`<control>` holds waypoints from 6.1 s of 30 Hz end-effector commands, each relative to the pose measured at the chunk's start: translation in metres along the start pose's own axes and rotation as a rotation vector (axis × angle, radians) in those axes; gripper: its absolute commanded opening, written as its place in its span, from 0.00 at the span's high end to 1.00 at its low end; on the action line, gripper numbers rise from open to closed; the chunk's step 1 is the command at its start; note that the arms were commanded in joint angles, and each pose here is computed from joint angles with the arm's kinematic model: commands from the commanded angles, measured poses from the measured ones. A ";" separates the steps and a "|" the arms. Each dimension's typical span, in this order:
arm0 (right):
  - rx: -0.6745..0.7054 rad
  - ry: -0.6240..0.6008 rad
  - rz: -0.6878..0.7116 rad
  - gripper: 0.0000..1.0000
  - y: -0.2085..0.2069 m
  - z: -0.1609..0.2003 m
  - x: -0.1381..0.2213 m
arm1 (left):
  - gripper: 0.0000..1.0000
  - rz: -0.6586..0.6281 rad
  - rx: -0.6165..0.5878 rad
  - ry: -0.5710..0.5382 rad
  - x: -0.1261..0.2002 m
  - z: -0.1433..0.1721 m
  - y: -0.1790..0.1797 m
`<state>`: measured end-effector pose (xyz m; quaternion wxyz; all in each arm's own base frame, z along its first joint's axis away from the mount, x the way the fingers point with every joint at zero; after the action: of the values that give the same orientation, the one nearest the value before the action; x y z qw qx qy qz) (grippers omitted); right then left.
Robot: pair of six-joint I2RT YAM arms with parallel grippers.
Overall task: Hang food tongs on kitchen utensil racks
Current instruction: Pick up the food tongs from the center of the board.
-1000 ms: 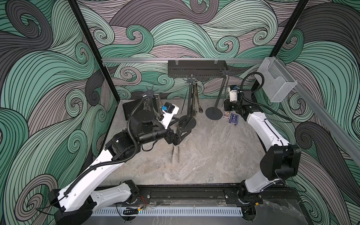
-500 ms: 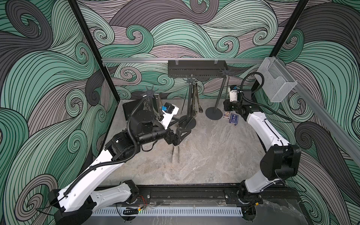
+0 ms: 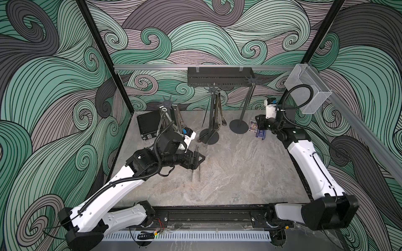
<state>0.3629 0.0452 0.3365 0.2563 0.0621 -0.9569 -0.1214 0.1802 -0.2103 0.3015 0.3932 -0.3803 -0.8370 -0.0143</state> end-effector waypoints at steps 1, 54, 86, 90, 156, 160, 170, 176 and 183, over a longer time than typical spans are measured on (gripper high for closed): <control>-0.025 0.026 -0.016 0.68 0.004 0.011 0.025 | 0.26 -0.088 0.149 0.212 -0.027 0.044 0.019; -0.061 0.007 -0.160 0.68 0.025 0.018 0.072 | 1.00 -0.404 0.274 0.552 -0.138 0.142 0.093; -0.051 -0.045 -0.998 0.70 0.124 -0.018 0.152 | 1.00 0.236 -0.127 -0.468 0.132 -0.014 -0.045; -0.038 -0.118 -1.108 0.70 0.131 -0.025 0.166 | 1.00 0.295 -0.181 -0.623 0.155 -0.048 -0.061; -0.177 -0.534 -1.507 0.96 0.232 -0.113 0.240 | 1.00 0.734 -0.073 -1.062 0.134 -0.200 -0.117; -0.171 -0.534 -1.488 1.00 0.230 -0.111 0.240 | 1.00 0.728 -0.078 -1.051 0.131 -0.200 -0.117; -0.032 -0.573 -1.207 1.00 0.211 -0.107 0.249 | 0.02 0.432 -0.119 -0.888 0.105 -0.178 -0.091; 0.063 -0.555 -0.850 1.00 0.168 -0.112 0.237 | 0.01 0.219 -0.167 -0.770 0.106 -0.152 -0.067; 0.107 -0.481 -0.564 1.00 0.095 -0.126 0.192 | 0.01 0.111 -0.214 -0.693 0.115 -0.128 -0.053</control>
<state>0.2296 0.0861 0.5901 -0.0884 0.3283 -0.9240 -0.1752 0.1854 -0.2311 0.4858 0.0341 -0.4703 -0.8772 0.0900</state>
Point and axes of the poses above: each gripper's point midway between its finger pads, its own x axis back along the fingers, its own y axis along the line the jaws close on, z = x × y, the point moved 4 cm from there along x, back along the fingers, and after that the axes turned 12 degrees about -x, right-handed, at the moved point
